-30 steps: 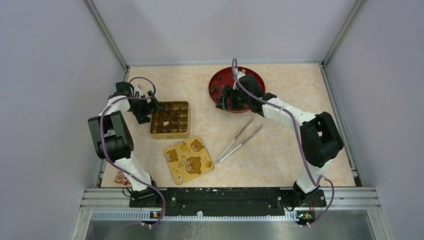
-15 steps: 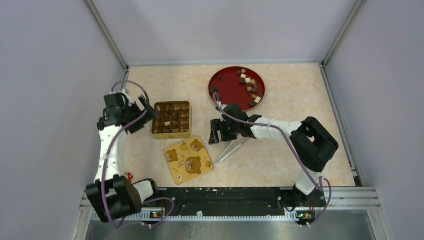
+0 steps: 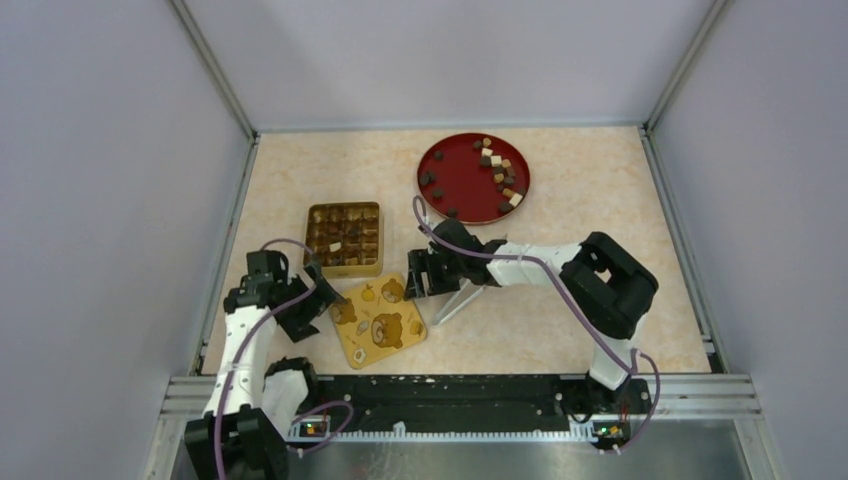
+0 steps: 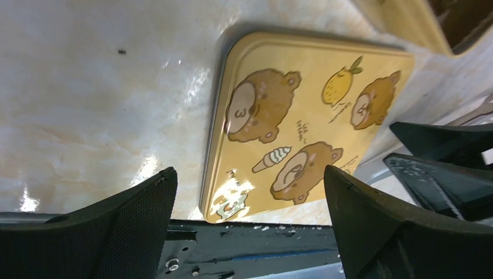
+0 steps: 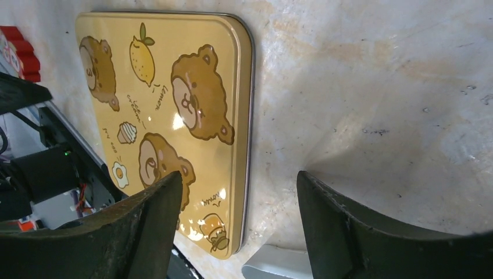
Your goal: Pack the chocolate
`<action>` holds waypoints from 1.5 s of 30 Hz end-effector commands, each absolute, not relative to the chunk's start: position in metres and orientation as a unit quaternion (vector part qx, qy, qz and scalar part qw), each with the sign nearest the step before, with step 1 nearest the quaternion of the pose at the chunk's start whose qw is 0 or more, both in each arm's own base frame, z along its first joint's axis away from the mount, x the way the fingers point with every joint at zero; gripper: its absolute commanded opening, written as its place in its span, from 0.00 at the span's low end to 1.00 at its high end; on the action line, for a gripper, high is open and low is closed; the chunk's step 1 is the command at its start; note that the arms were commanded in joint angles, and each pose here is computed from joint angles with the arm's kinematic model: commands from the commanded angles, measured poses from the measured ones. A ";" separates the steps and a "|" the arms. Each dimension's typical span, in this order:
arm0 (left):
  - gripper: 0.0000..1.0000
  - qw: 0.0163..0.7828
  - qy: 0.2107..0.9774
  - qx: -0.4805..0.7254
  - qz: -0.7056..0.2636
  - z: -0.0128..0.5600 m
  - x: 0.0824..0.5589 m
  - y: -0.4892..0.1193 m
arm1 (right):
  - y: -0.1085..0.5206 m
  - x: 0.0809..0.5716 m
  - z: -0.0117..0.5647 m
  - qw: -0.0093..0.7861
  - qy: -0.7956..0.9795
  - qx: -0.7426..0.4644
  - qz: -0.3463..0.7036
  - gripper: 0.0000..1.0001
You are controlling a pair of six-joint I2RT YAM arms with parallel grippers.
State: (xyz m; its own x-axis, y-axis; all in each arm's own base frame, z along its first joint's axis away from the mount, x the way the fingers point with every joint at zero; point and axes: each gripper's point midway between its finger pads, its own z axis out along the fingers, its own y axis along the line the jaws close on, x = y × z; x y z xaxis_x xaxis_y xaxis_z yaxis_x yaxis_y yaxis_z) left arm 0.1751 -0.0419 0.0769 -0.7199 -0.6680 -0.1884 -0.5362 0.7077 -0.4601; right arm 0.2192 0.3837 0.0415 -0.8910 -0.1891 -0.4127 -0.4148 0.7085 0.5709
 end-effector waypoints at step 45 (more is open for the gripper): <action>0.99 0.155 0.923 -0.225 -0.269 0.066 0.199 -0.107 | 0.410 0.213 0.101 0.178 0.859 -0.138 0.459 0.70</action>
